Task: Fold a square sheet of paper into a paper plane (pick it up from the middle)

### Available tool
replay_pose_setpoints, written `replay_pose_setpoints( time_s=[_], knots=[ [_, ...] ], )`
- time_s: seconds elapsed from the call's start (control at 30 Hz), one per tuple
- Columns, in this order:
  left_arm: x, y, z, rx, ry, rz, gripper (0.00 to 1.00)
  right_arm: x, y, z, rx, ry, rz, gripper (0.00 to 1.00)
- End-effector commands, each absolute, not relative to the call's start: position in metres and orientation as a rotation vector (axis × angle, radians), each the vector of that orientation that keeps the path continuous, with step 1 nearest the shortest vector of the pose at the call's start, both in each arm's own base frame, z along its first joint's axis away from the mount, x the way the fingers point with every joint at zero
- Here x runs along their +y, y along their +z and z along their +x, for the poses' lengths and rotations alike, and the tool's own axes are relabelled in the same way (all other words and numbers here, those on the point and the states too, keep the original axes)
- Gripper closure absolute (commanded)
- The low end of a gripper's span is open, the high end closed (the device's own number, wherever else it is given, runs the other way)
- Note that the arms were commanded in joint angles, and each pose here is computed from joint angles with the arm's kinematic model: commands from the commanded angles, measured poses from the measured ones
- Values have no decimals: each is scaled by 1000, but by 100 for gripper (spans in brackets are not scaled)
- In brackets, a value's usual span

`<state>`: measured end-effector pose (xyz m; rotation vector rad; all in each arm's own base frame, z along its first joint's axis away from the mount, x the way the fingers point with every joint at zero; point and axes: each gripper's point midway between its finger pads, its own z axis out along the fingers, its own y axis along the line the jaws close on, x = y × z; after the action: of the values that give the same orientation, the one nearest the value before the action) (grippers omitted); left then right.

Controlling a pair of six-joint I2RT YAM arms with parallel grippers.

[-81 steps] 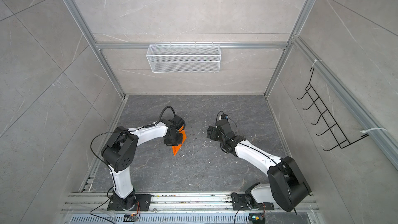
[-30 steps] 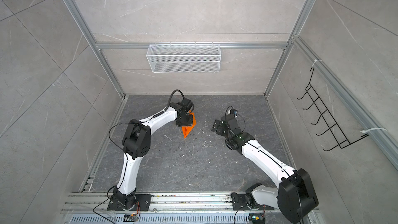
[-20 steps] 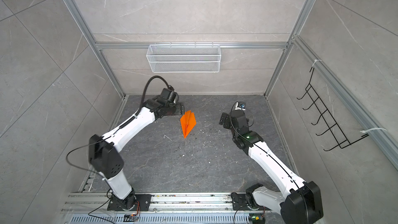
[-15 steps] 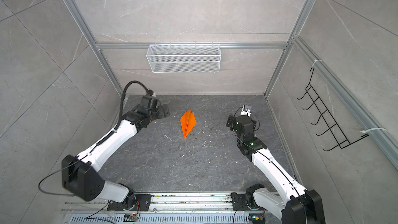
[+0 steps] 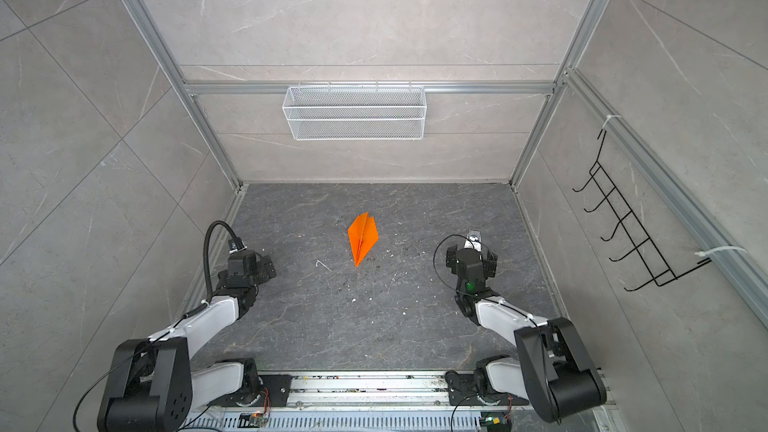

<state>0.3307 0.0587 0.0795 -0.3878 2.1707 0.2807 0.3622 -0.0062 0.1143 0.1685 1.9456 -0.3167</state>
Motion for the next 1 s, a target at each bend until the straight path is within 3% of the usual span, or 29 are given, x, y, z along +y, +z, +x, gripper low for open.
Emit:
replay_pose_setpoints(
  time_s=[0.0, 0.3, 0.97],
  knots=[
    [38, 120, 369, 1954, 113, -199, 1, 5, 120, 375, 1877, -212, 111, 1],
    [26, 100, 376, 1907, 31, -85, 1, 34, 98, 382, 1877, -11, -83, 1],
    [32, 85, 385, 1966, 53, -115, 0, 23, 93, 388, 1916, -59, -19, 1]
  ],
)
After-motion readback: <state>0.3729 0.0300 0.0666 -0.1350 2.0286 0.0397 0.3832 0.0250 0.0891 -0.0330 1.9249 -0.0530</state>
